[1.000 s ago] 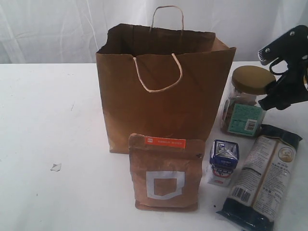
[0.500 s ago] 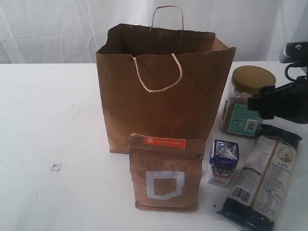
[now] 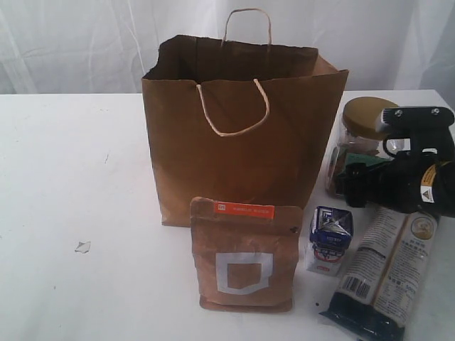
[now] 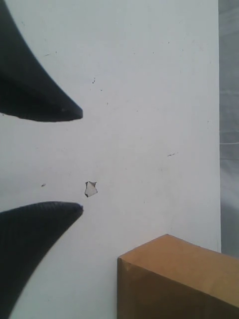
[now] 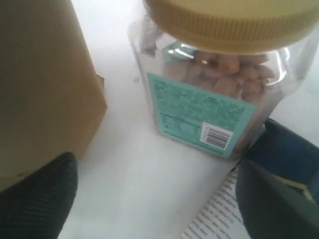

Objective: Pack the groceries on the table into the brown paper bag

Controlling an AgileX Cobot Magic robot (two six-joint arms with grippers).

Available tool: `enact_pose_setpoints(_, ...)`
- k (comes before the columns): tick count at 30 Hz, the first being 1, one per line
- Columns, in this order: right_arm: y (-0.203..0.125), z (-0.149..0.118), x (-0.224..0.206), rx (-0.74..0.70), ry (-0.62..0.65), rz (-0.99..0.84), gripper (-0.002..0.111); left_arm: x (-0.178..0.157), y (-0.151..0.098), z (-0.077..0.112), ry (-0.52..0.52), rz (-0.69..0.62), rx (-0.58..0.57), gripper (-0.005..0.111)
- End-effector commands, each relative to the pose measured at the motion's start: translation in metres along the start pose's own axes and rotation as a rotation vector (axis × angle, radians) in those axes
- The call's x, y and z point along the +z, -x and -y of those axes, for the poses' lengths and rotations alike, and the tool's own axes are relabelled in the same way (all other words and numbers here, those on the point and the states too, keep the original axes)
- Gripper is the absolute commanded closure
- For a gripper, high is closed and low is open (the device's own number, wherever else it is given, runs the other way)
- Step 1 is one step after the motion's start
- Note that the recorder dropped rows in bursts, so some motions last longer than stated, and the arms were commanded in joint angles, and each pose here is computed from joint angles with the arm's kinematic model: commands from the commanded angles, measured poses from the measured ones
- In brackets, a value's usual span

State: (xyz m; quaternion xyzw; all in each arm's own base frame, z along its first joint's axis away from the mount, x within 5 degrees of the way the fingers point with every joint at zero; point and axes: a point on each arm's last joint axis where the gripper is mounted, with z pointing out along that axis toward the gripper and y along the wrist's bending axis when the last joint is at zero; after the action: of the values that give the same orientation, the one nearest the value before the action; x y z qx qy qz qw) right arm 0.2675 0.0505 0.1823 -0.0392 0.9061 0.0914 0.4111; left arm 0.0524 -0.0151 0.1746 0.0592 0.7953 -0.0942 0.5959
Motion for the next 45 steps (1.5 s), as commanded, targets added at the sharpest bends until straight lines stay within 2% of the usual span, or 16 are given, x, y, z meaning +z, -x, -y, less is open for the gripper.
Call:
enact_pose_setpoints(1,-0.007,0.002,0.011,0.007,0.003,-0.019,0.025,0.000,-0.001,0.000,-0.001,-0.002,-0.008,0.054)
enact_pose_setpoints(6,-0.004,0.001,0.015,-0.050,0.020,0.033,0.020,0.000,-0.001,0.000,-0.001,-0.002,-0.008,0.054)
enact_pose_setpoints(13,-0.001,0.011,0.019,-0.070,-0.001,0.075,0.020,0.000,-0.001,0.000,-0.001,-0.002,-0.008,0.054)
enact_pose_setpoints(24,-0.008,0.013,0.039,-0.097,0.017,0.112,0.018,0.000,-0.001,0.000,-0.001,-0.002,-0.008,0.054)
enact_pose_setpoints(36,-0.010,0.016,0.046,-0.014,0.000,0.151,0.018,0.000,-0.001,0.000,-0.001,-0.002,-0.008,0.054)
enact_pose_setpoints(45,-0.008,0.028,0.045,-0.010,-0.037,0.172,0.018,0.000,-0.001,0.000,-0.001,-0.002,-0.008,0.054)
